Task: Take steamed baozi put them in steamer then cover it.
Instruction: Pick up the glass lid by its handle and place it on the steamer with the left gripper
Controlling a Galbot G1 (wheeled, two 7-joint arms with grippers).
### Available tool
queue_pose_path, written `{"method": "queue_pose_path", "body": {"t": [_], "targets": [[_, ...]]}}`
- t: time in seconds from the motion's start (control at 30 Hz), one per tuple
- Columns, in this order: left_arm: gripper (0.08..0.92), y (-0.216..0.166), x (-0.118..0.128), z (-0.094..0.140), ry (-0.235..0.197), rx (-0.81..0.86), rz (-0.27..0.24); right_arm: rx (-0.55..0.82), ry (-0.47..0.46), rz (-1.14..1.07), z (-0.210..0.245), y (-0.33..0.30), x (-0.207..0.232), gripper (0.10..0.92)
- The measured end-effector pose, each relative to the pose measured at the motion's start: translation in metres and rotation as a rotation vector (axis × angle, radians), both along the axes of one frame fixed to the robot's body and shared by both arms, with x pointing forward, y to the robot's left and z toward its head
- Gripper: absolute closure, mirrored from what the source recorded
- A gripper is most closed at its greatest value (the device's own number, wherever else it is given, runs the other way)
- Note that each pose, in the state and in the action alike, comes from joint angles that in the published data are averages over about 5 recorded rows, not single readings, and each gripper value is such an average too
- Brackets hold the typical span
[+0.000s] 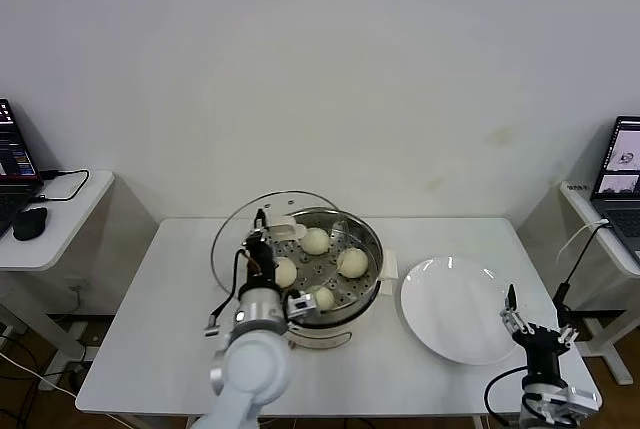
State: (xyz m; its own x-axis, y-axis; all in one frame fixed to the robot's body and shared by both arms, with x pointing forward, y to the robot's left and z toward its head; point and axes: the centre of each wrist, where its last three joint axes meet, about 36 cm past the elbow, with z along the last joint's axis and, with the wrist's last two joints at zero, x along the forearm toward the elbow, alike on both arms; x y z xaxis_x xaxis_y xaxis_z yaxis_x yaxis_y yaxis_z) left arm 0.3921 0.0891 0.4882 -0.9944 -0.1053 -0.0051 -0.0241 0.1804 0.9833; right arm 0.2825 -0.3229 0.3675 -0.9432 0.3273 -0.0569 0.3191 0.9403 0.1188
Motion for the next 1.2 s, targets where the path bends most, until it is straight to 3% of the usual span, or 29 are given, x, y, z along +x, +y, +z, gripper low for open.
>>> {"method": "queue_pose_path", "body": {"t": [0.57, 1.2], "targets": [[0.860, -0.050, 0.016, -0.019, 0.039, 0.026, -0.094, 0.004, 0.013, -0.019, -0.009, 0.003, 0.001, 0.200], [0.860, -0.059, 0.033, -0.038, 0.072, 0.082, -0.073, -0.002, 0.014, -0.028, -0.013, 0.000, 0.002, 0.200]]}}
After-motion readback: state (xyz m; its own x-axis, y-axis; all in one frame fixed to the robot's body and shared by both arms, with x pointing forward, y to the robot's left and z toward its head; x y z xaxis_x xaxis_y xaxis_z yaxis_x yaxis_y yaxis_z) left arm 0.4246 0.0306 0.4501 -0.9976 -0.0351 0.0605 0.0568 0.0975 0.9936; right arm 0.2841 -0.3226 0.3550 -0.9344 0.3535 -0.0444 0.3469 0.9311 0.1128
